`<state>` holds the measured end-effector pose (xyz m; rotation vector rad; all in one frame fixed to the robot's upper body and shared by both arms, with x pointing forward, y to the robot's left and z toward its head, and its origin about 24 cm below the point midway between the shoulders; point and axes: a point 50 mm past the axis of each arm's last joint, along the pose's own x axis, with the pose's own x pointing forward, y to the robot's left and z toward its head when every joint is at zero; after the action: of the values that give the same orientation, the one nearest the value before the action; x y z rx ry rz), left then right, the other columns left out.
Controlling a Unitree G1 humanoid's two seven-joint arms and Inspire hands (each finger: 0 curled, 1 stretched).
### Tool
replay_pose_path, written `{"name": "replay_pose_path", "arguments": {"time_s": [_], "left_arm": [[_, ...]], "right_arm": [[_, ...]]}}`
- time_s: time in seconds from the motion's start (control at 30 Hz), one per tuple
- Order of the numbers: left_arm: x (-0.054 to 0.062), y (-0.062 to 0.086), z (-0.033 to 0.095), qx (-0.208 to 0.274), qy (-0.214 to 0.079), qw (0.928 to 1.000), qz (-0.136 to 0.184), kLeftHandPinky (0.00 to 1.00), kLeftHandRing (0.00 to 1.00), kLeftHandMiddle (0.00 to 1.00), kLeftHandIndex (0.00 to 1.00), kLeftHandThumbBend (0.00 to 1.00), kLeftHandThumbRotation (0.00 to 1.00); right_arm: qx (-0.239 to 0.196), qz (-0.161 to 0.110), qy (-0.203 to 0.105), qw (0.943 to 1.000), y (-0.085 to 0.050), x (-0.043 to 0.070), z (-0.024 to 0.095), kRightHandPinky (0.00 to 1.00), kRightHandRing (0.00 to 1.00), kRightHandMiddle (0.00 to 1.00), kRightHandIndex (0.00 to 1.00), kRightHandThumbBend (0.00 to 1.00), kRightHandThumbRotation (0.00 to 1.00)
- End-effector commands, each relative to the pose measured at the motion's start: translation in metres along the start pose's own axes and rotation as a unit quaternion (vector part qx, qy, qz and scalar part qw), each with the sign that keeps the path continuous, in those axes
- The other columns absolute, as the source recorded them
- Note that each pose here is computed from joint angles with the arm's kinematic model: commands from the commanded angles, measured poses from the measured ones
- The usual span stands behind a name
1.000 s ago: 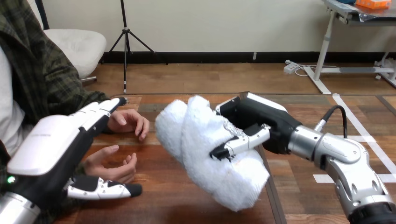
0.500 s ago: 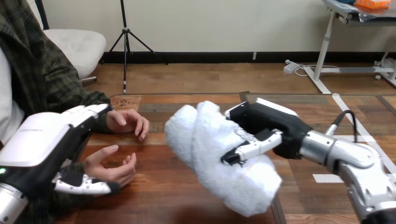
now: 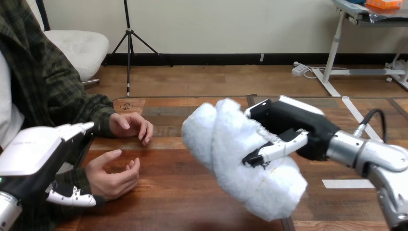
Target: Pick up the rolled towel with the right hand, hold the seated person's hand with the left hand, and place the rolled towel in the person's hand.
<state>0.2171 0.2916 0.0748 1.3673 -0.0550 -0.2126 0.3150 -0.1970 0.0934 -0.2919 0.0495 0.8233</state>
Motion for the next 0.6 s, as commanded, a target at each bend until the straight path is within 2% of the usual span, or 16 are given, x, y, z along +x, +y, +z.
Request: {"name": "replay_pose_path", "arguments": {"time_s": [0.0,0.23,0.57], "left_arm": [[0.015,0.007,-0.006,0.017,-0.005,0.9997,0.014,0.81,0.87,0.87,0.86,1.00,0.31],[0.018,-0.003,-0.016,0.021,0.004,0.9998,0.003,0.80,0.86,0.85,0.84,1.00,0.31],[0.020,-0.014,-0.029,0.037,0.028,0.9985,-0.030,0.79,0.85,0.84,0.84,1.00,0.33]], "right_arm": [[-0.028,-0.020,-0.056,0.9979,-0.013,-0.007,0.036,0.07,0.12,0.19,0.25,0.76,0.00],[-0.026,-0.018,-0.068,0.9972,-0.014,-0.012,0.045,0.07,0.13,0.19,0.26,0.76,0.00],[-0.026,-0.012,-0.091,0.9955,-0.015,-0.010,0.055,0.08,0.13,0.20,0.26,0.77,0.00]]}}
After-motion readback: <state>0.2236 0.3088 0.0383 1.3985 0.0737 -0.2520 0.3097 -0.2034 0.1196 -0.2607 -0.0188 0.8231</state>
